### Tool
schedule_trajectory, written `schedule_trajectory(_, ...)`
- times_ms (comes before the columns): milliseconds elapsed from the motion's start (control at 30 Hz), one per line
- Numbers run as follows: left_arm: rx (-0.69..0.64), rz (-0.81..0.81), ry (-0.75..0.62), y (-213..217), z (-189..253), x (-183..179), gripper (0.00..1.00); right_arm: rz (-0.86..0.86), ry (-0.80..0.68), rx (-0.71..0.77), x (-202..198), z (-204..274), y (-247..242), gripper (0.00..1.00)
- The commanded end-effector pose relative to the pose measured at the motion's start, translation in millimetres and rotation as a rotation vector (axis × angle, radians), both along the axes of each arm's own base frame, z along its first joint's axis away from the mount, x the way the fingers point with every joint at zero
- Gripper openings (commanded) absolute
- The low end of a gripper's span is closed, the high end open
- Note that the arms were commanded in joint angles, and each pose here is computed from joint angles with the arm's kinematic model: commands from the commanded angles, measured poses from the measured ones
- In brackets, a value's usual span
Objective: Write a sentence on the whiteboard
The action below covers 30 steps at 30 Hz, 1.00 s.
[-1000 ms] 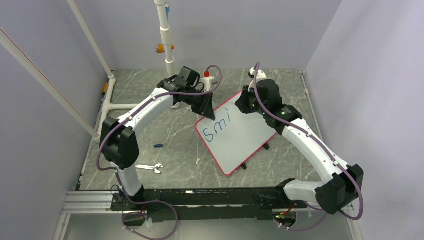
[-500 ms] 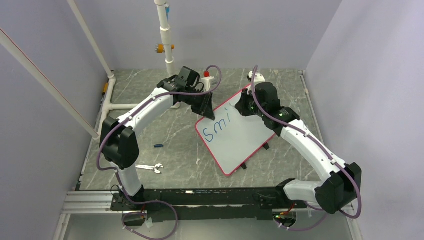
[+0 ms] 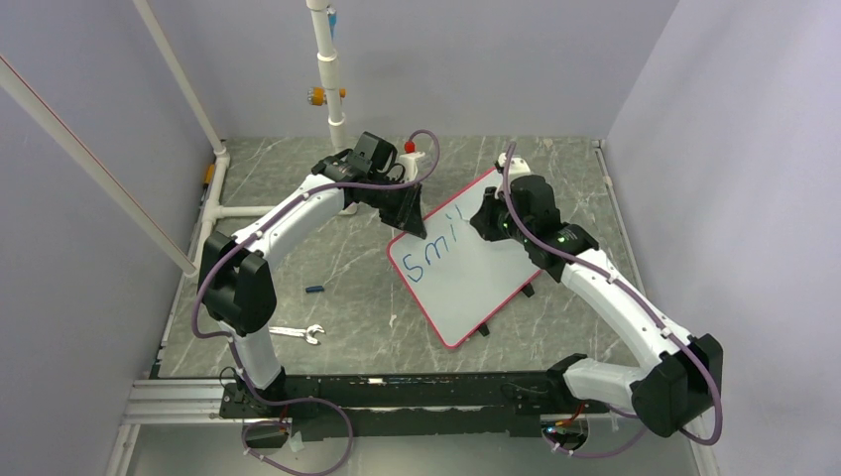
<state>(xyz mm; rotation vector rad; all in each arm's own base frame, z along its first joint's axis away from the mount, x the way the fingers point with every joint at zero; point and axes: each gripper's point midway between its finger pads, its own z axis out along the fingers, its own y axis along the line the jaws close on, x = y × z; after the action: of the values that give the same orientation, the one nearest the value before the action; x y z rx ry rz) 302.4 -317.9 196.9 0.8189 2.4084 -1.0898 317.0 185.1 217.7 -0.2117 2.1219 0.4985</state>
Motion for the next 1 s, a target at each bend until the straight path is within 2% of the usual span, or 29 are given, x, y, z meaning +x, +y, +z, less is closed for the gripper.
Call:
schedule_trajectory(0, -0.054, -0.002, -0.174, -4, 37, 16, 0.0, 0.005, 0.033, 0.013, -11, -11, -2, 0.0)
schedule_trajectory(500, -0.052, -0.001, -0.174, -4, 37, 16, 0.0, -0.036, 0.054, -0.023, -22, -29, -16, 0.0)
schedule_trajectory(967, -0.054, -0.001, -0.175, -3, 38, 16, 0.0, -0.074, -0.02, -0.043, 0, 2, -19, 0.0)
